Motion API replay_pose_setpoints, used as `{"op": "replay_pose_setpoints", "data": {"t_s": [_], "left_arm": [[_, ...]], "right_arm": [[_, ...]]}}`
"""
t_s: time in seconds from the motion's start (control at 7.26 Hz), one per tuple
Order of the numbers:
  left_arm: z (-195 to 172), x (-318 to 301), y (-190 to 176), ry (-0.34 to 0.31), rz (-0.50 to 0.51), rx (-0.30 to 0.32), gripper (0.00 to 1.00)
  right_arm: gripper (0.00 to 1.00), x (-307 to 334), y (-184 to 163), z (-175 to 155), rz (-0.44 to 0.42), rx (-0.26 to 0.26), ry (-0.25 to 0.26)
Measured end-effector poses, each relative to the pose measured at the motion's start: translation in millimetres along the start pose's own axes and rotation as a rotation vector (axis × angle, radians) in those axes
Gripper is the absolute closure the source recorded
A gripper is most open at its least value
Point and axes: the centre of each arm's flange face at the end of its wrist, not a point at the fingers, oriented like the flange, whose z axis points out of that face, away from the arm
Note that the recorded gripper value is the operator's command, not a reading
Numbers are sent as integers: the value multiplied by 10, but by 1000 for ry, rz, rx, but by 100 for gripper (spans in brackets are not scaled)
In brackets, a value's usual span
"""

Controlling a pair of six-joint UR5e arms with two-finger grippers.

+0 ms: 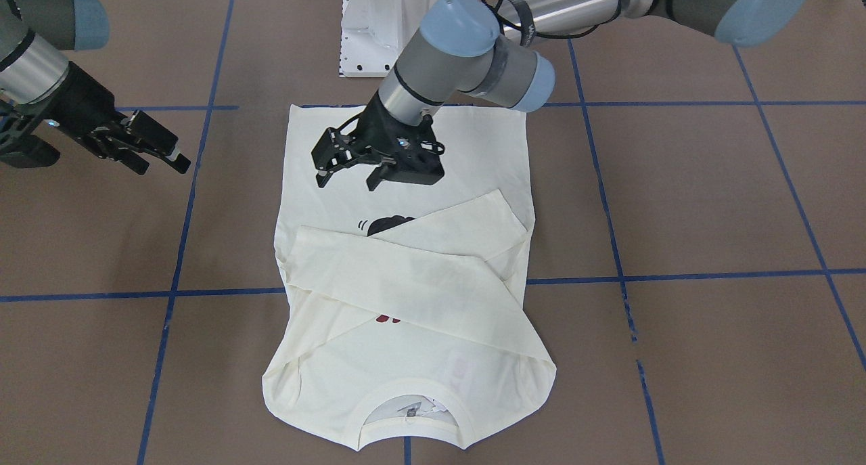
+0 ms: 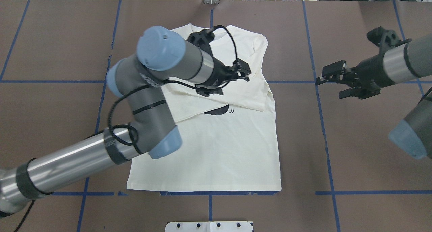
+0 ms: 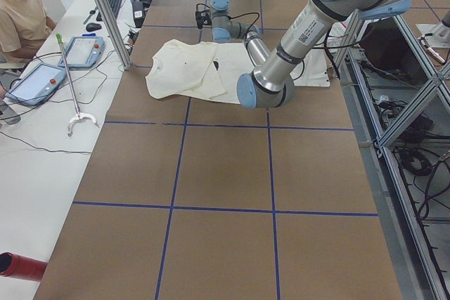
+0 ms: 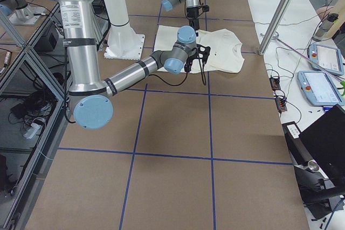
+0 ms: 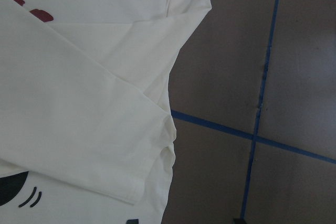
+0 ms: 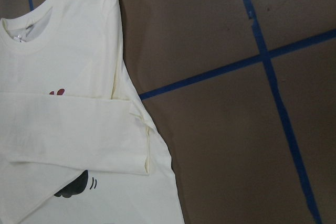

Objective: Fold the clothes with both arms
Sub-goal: 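Fold the other sleeve across the chest with the left gripper while the right gripper withdraws, then move both grippers to the shirt hem nearest the robot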

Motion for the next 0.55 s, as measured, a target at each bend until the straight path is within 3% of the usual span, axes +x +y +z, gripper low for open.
{"op": "replay_pose_setpoints", "data": {"t_s": [0.28,0.41,0.55], "left_arm": [[-582,-726,-308,-46,36,-10,3],[-729,-961,-375,-62,55,-5,3],[-794,-1091,-419,-74,59,3,3]], "right_arm": [[7,-247,808,669,63,-7,32],[29,-364,1451,1041,113,23,59],[43,-440,2119,1302,150,83,104]]}}
